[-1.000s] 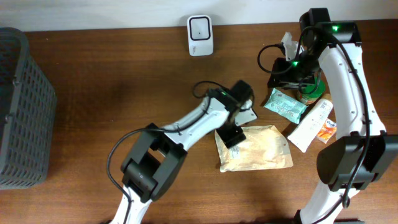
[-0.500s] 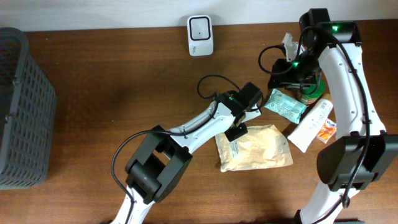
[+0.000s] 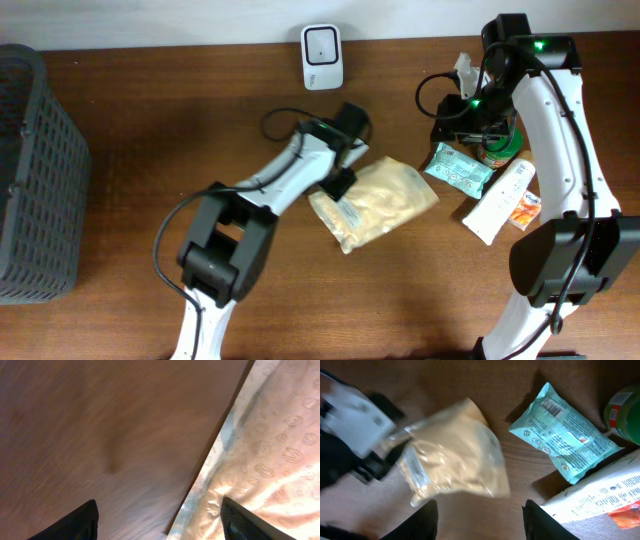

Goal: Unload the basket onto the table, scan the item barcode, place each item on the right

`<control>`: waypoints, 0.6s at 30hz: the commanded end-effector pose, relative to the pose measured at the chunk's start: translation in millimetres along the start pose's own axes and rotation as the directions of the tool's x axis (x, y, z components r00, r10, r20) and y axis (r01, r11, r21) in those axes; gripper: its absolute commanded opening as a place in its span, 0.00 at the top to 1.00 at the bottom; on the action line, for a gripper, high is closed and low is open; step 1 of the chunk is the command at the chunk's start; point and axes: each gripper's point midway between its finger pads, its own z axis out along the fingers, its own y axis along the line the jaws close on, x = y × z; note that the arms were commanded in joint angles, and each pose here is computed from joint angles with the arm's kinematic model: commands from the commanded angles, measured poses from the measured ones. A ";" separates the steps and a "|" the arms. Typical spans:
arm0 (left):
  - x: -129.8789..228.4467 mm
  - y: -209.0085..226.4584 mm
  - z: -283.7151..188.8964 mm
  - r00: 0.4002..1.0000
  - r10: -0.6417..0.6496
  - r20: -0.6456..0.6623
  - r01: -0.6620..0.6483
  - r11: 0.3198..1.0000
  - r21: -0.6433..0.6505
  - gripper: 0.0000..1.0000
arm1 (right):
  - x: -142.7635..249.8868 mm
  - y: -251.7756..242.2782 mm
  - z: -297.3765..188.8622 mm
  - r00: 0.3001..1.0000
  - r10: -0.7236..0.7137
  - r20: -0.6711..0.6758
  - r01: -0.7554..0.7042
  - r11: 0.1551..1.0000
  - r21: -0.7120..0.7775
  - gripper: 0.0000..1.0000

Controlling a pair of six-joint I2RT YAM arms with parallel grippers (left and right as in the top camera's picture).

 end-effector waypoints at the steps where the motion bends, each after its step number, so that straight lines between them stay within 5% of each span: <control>1: 59.5 42.6 46.8 0.965 -0.168 -0.203 0.162 0.986 -0.042 0.25 | -0.5 4.2 6.0 1.000 0.025 -0.018 -0.026 0.999 -0.043 0.51; 6: 72.7 45.6 47.3 0.932 -0.269 -0.244 0.292 0.955 0.061 0.25 | 11.3 11.9 42.1 0.996 0.044 -0.078 -0.055 0.988 -0.144 0.44; 13: 76.2 41.7 46.0 0.925 -0.275 -0.262 0.309 0.946 0.098 0.26 | 39.2 39.1 117.9 0.991 0.054 -0.121 -0.102 0.892 -0.441 0.44; 18: 71.3 32.7 45.4 0.927 -0.276 -0.254 0.321 0.935 0.154 0.26 | 54.0 40.7 155.4 0.983 0.123 -0.138 -0.173 0.874 -0.455 0.44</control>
